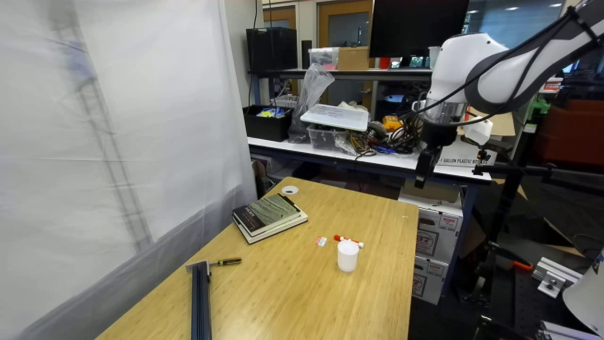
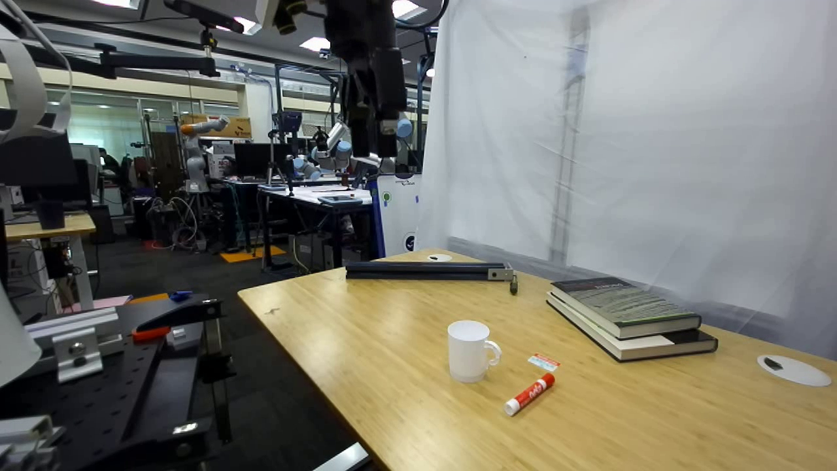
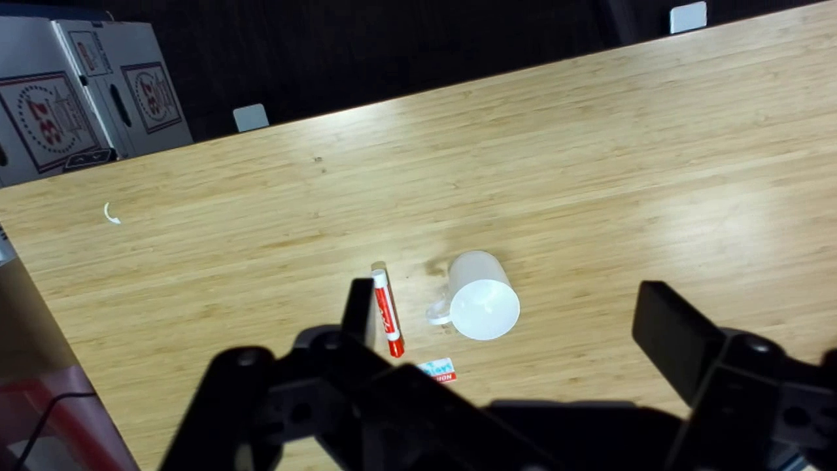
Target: Put the marker into the mug.
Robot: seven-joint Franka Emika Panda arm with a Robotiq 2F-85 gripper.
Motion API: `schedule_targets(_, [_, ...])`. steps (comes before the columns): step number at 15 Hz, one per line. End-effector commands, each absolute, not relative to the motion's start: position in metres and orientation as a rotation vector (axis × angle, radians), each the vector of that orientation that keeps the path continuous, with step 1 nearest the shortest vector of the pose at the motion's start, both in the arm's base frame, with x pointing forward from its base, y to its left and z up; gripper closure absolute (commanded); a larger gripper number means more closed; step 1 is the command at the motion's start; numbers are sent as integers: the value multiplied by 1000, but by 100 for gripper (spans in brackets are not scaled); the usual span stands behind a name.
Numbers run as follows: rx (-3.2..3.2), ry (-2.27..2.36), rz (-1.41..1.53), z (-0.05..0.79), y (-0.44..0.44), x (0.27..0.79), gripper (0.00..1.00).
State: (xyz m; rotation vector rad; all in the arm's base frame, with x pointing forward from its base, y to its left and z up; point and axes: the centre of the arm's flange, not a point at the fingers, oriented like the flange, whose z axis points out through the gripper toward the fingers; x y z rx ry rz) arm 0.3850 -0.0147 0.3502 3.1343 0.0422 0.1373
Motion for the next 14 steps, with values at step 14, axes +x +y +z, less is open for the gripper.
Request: schedule_targets(14, [3133,58,-58,236,-74,410,0])
